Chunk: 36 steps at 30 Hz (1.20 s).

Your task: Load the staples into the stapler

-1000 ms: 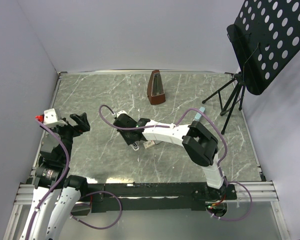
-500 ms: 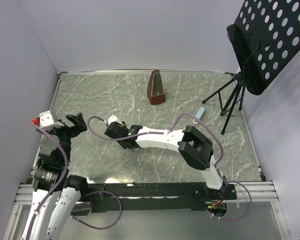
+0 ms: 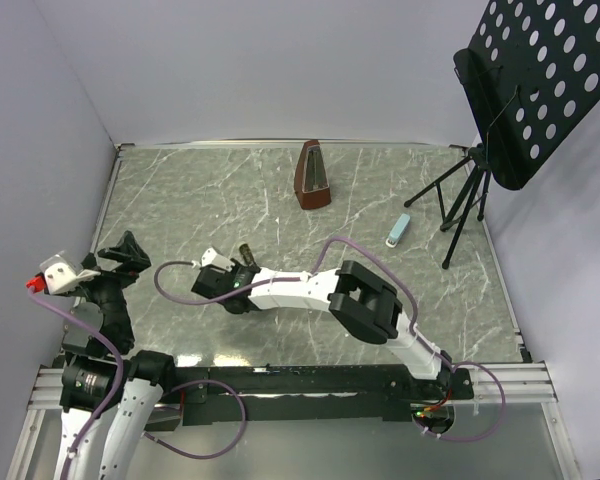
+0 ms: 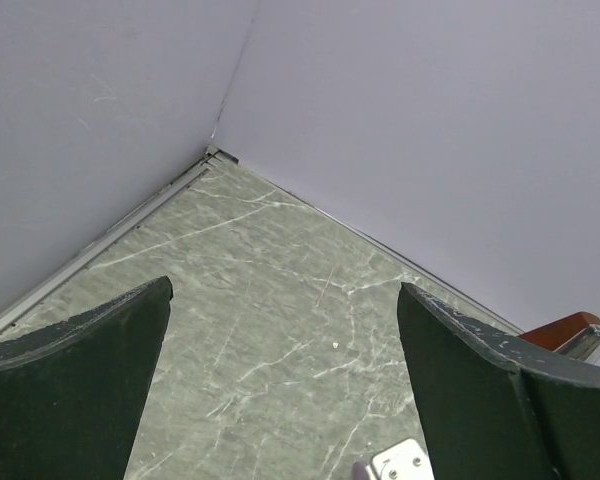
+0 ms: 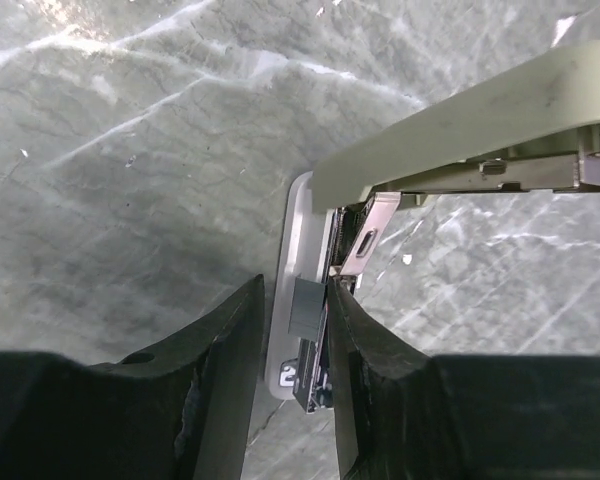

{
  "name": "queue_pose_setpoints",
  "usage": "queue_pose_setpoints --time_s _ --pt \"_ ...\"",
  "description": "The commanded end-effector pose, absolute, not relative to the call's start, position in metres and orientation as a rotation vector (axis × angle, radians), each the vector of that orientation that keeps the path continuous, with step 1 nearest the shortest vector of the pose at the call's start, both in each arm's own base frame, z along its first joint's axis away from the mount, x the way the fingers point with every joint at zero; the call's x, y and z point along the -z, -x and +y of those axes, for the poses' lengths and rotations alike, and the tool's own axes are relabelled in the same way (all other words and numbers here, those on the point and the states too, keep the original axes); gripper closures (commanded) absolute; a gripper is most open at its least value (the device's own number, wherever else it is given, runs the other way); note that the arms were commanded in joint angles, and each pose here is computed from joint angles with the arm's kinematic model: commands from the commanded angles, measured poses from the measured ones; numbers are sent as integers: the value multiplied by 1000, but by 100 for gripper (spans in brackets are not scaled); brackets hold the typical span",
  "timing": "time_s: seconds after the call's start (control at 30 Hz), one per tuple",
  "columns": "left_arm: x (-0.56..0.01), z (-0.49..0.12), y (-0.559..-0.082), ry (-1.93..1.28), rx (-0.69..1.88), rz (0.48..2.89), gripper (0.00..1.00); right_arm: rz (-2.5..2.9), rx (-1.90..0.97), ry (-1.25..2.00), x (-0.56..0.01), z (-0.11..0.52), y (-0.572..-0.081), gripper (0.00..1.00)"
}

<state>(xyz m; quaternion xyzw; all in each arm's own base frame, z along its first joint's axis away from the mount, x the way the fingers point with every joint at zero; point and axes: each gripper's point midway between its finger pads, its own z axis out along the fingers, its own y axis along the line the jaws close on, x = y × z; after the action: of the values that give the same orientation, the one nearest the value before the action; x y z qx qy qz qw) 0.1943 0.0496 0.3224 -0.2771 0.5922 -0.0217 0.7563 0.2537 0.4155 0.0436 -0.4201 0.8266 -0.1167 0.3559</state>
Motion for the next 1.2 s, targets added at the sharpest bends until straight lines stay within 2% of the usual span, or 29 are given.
queue_pose_setpoints --time_s 0.0,0.5,0.77,1.17 --pt "-328 53 -193 635 57 1252 1 2030 441 1100 -59 417 -261 61" --pt "-330 48 -195 604 76 1255 1 1948 602 1135 -50 411 -264 62" --pt "-331 46 -196 593 80 1258 1 1941 604 1140 -51 411 -264 65" --pt "-330 44 -197 582 84 1263 1 1952 608 1172 -41 411 -259 64"
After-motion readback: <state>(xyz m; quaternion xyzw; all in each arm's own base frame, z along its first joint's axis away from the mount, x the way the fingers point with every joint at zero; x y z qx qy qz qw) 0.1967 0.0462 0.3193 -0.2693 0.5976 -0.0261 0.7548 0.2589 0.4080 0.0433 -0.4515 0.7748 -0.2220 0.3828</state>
